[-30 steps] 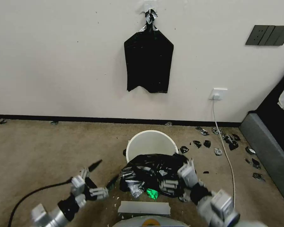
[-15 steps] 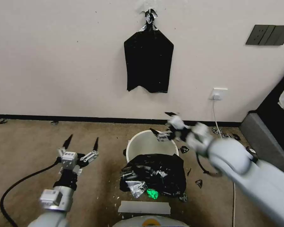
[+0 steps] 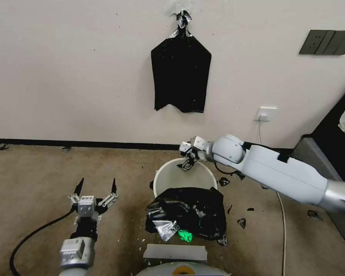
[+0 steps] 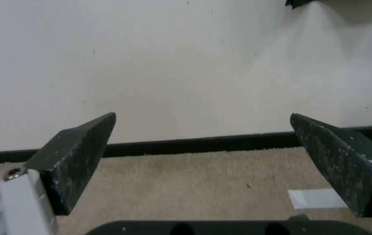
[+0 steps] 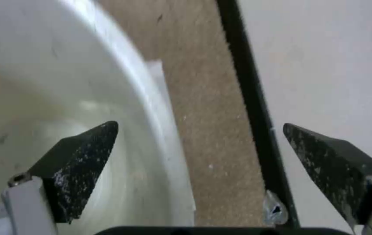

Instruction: Place a trash bag onto the trash bin.

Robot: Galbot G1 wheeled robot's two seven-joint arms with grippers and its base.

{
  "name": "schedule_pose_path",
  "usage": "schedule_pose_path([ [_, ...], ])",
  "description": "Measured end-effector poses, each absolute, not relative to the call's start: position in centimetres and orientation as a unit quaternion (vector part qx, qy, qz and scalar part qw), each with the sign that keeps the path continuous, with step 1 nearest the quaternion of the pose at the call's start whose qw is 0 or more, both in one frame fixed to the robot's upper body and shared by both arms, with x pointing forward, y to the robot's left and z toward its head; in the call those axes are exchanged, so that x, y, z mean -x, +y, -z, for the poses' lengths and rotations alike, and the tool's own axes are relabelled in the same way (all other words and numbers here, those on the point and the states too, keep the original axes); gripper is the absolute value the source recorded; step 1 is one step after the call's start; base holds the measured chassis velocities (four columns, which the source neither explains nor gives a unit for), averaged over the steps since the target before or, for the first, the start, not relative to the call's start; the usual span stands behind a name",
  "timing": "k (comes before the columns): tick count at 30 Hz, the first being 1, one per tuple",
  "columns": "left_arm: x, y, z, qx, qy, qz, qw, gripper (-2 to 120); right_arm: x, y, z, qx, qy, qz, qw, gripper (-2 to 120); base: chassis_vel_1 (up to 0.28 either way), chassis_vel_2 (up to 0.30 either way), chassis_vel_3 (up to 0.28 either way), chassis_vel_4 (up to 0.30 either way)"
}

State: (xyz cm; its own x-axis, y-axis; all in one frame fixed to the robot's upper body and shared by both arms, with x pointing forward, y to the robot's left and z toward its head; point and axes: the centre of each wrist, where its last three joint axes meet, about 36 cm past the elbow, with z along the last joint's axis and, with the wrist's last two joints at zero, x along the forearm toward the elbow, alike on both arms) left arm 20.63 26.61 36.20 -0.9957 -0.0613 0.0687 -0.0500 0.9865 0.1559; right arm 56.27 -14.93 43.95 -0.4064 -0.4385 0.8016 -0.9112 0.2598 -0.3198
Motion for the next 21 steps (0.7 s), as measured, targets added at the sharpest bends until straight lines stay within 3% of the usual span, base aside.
schedule_pose_path([
  [4, -20.2, 27.0, -35.9, -0.021, -0.995, 0.081, 0.047, 100, -57.3, -15.6, -43.0, -0.467, -0.717, -0.41, 0.314, 100, 0.0, 0.0, 0.0, 0.0],
  [8, -19.9, 27.0, -35.7, -0.017, -0.995, 0.08, 0.053, 100, -57.5, -16.2, -42.2, -0.471, -0.71, -0.41, 0.326, 92, 0.0, 0.0, 0.0, 0.0],
  [21, -19.7, 26.8, -35.5, -0.012, -0.995, 0.079, 0.06, 100, -57.0, -16.1, -42.5, -0.482, -0.71, -0.396, 0.327, 46, 0.0, 0.0, 0.0, 0.0],
])
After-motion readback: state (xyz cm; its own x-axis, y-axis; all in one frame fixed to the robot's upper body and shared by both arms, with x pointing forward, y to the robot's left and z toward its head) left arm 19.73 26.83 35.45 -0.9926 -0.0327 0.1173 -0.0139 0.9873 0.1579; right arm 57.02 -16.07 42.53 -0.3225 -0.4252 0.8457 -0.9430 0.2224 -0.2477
